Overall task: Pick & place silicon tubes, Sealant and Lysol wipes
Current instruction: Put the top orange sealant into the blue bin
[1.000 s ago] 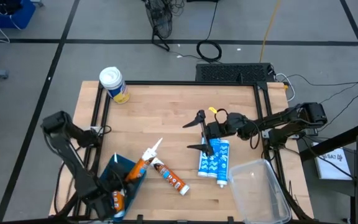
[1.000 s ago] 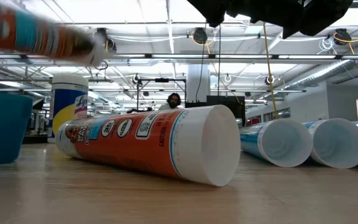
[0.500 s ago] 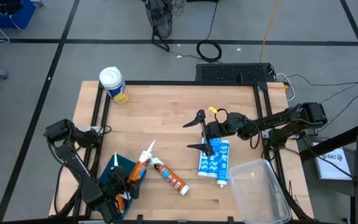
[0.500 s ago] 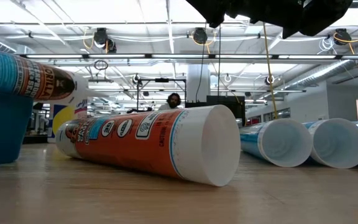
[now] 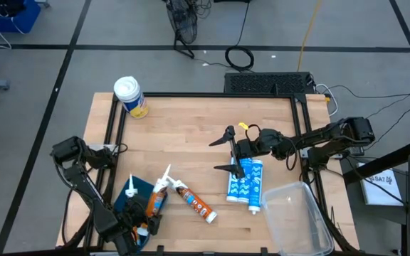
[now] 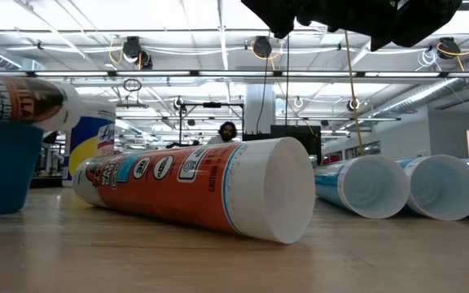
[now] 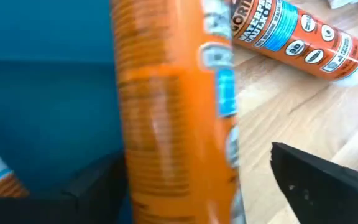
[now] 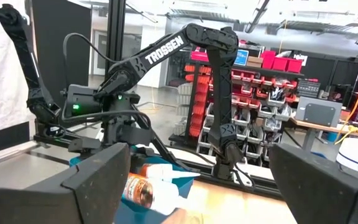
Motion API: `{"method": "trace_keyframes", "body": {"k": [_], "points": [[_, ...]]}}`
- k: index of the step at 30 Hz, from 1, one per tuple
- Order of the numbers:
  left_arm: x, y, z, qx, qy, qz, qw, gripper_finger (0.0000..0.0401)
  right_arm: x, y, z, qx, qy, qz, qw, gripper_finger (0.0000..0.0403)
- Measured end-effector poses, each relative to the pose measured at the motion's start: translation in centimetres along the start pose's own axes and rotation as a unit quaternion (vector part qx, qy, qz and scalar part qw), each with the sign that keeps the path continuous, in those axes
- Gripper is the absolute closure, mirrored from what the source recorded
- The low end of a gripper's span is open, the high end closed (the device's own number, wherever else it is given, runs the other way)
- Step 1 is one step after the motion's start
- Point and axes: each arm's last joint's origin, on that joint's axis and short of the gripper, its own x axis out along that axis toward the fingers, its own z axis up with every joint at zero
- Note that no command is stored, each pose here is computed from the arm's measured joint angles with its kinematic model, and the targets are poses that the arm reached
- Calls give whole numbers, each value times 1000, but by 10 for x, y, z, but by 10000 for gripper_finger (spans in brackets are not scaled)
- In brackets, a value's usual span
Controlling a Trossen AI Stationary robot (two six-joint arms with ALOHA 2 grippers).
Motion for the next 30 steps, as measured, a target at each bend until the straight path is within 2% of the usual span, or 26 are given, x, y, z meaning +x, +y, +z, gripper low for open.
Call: {"method": "trace_keyframes", "body": {"k": [2, 11, 18, 25, 30], "points": [[0, 0, 0, 7, 0, 0, 1000, 27, 0, 0, 0, 0, 1, 0, 1000, 44], [-5, -1, 4, 48, 9, -4, 999, 118, 0, 0, 0, 0, 1, 0, 1000, 44], [-33, -6, 30, 101, -43, -77, 991, 151, 0, 0, -1, 1, 4, -9, 1000, 44], [-59, -8, 61, 205, -153, -129, 958, 154, 0, -1, -9, 18, 40, -21, 999, 44], [-58, -12, 76, 282, -223, -106, 927, 143, 0, 2, -16, 25, 74, -15, 997, 44]]}}
